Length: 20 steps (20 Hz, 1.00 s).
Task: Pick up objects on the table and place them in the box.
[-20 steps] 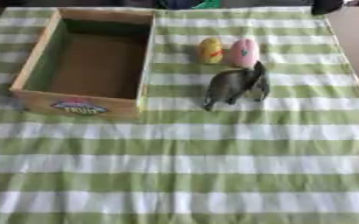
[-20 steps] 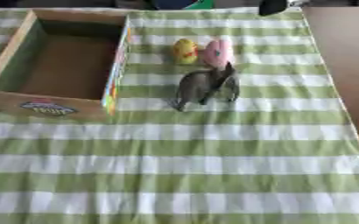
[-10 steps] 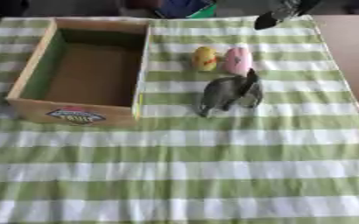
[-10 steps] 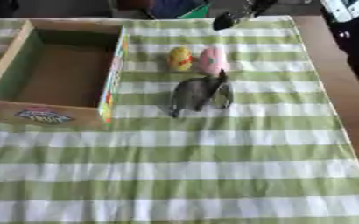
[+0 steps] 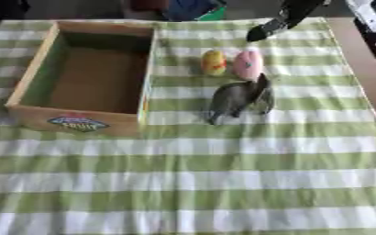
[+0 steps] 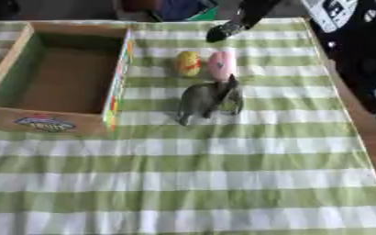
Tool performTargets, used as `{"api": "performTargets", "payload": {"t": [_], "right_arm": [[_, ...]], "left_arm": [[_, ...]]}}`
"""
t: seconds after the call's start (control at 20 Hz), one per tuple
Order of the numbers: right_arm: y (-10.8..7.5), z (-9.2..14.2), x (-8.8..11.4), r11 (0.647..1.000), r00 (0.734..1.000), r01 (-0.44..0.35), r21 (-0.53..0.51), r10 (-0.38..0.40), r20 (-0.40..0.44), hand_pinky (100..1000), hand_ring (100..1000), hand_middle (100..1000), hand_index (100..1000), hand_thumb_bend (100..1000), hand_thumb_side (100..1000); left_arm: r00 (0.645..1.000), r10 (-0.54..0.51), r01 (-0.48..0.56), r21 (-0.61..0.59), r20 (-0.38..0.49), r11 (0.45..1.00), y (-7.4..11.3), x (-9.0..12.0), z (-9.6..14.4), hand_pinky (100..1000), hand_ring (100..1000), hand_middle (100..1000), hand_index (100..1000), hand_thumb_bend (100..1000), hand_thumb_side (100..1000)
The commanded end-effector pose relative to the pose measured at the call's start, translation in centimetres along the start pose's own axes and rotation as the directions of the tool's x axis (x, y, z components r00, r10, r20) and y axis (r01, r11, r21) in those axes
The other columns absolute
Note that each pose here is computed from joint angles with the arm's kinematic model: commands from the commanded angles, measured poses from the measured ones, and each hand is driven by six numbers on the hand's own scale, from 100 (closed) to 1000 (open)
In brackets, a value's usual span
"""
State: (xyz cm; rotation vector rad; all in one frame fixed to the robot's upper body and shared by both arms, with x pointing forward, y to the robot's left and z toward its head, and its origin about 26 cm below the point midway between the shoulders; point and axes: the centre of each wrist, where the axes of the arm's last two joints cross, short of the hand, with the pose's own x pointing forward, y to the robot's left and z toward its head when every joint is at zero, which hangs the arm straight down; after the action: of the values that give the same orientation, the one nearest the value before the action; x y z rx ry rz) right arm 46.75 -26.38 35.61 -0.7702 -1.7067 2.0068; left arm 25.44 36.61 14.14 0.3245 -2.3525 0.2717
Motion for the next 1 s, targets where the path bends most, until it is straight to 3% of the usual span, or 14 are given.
{"api": "performTargets", "payload": {"t": [0.05,0.5,1.0], "right_arm": [[-0.5,0.3,-0.3,0.921,0.954,-0.26,0.289,0.199,0.224,790,915,849,996,437,498],[0.5,0.4,0.0,0.904,0.946,-0.284,0.319,0.21,0.248,798,920,850,994,425,502],[1.8,1.1,-0.2,0.915,0.954,-0.237,0.327,0.157,0.255,815,898,841,1000,482,502]], "left_arm": [[1.0,-0.012,0.012,-0.019,0.027,1.0,0.1,0.8,-0.5,603,735,699,771,100,1000],[1.0,-0.012,0.013,-0.023,0.026,1.0,0.0,0.7,-0.5,604,736,700,770,100,1000],[1.0,-0.015,0.016,-0.023,0.024,1.0,0.0,0.8,-0.6,605,736,700,770,100,999]]}}
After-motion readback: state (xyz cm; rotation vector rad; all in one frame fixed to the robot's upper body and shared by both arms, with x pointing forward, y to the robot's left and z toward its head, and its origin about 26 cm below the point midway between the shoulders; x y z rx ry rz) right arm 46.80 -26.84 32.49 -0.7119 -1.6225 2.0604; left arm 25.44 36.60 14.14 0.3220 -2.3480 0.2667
